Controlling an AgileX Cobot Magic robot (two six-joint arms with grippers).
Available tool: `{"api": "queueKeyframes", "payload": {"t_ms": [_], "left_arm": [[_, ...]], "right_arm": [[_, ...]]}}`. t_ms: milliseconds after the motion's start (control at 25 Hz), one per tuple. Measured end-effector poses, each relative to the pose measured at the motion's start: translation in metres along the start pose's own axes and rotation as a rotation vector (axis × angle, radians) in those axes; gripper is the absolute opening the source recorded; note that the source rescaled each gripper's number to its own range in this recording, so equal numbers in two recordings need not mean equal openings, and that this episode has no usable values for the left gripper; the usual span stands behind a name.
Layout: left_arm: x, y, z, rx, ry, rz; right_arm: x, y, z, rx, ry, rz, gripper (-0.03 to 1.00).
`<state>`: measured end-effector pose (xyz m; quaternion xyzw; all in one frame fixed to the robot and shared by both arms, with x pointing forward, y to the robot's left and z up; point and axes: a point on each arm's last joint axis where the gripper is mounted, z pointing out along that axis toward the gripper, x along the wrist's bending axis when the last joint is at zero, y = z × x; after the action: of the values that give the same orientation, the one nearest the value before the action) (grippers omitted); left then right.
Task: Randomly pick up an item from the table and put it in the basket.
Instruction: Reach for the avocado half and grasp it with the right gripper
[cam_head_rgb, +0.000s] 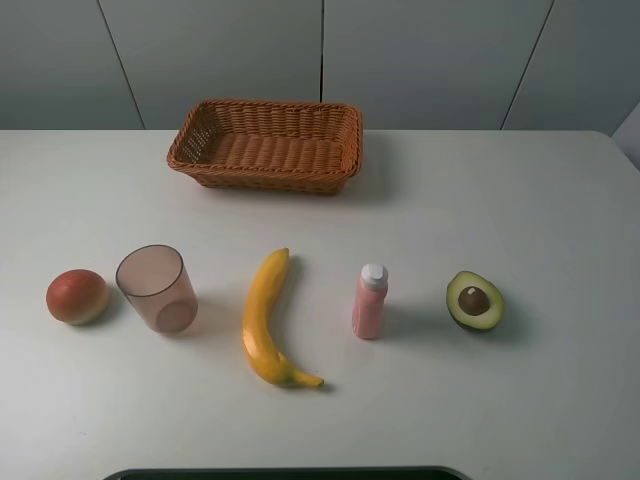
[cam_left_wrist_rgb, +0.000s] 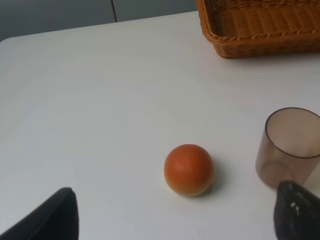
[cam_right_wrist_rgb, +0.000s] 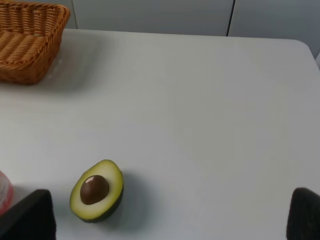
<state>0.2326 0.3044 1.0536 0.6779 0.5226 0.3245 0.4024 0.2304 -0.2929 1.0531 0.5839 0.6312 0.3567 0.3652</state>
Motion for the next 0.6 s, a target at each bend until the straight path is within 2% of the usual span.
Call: {"api": "queueKeyframes", "payload": {"t_ms": [600], "left_arm": [[0.0,0.0,0.0,0.0,0.0,-0.007]], "right_arm": [[0.0,0.0,0.0,0.0,0.0,0.0,1.0]]}}
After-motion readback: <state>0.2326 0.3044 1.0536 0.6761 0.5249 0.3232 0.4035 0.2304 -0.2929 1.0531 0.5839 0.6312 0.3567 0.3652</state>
